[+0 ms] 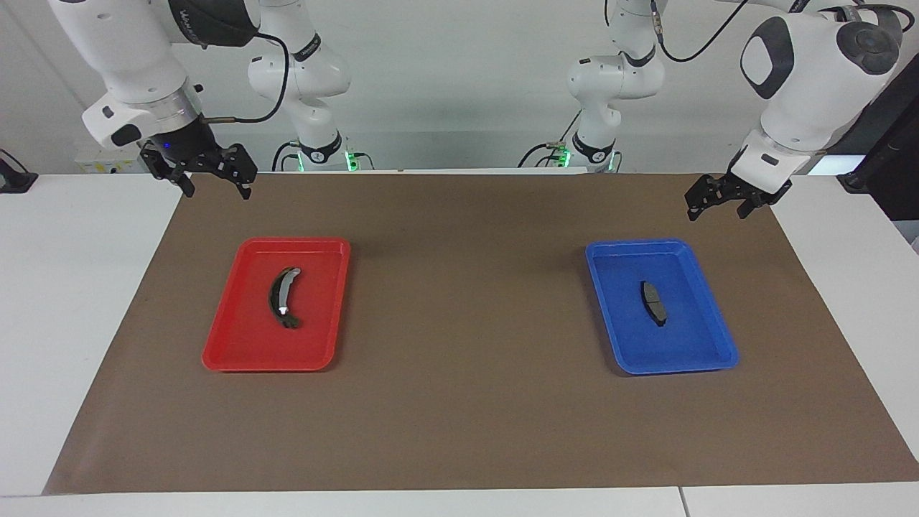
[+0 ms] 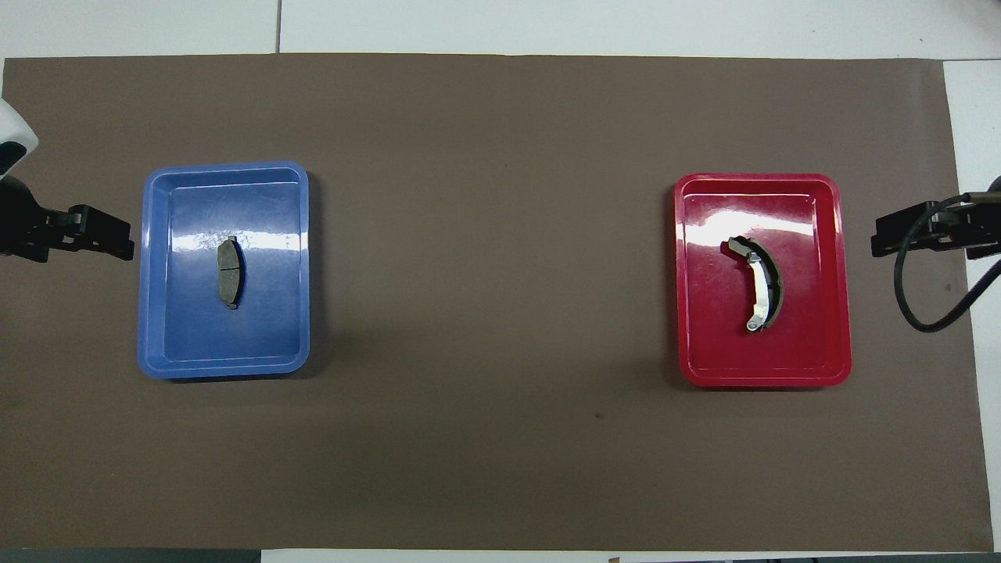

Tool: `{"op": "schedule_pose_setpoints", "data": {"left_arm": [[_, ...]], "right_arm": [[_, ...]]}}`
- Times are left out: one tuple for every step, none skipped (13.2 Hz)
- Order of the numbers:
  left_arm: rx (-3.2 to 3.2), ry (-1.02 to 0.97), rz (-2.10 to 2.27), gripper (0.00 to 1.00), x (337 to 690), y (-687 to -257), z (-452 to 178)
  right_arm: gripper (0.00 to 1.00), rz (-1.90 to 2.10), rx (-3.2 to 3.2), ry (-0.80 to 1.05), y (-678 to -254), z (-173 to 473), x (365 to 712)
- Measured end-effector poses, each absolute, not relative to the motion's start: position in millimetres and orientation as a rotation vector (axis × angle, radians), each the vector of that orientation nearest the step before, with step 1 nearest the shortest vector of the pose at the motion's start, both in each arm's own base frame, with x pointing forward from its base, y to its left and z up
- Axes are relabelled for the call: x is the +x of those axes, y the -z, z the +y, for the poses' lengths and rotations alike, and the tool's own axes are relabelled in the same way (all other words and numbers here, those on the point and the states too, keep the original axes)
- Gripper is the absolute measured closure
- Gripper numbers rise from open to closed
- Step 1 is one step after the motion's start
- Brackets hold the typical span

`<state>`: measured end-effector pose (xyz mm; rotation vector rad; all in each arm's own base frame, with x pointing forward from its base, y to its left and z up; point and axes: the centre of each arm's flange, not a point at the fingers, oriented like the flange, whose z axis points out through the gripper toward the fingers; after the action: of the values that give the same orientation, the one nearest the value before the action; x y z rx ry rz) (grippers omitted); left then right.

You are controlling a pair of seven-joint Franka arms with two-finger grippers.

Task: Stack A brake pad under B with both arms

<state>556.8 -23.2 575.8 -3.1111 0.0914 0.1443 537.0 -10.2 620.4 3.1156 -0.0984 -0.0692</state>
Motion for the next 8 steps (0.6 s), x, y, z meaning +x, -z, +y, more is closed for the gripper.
{"op": "schedule_pose_setpoints", "data": {"left_arm": [[-3.111, -0.142, 0.093, 0.01, 557, -576, -24], [-3.112, -0.135, 0.095, 0.01, 557, -575, -24], [-3.113, -0.111, 0.099, 0.01, 559, -572, -25], [-3.115, -0.074, 0.106, 0.01, 560, -567, -25], [-3.116, -0.041, 0.112, 0.01, 559, -558, -26], [-3.117, 0.004, 0.117, 0.01, 557, -547, -26], [-3.117, 0.065, 0.121, 0.01, 553, -533, -27], [-3.117, 0.117, 0.125, 0.01, 547, -515, -27]], "right_arm": [[0.0, -0.098, 3.116, 0.069, -620, -10, 537], [0.0, -0.098, 3.116, 0.069, -620, -10, 537], [0.0, -0.098, 3.116, 0.069, -620, -10, 537], [0.0, -0.098, 3.116, 0.069, -620, -10, 537], [0.0, -0.098, 3.116, 0.069, -620, -10, 537], [0.0, -0.098, 3.116, 0.069, -620, -10, 537], [0.0, -0.098, 3.116, 0.069, -620, -10, 537], [0.0, -0.098, 3.116, 0.069, -620, -10, 537]]}}
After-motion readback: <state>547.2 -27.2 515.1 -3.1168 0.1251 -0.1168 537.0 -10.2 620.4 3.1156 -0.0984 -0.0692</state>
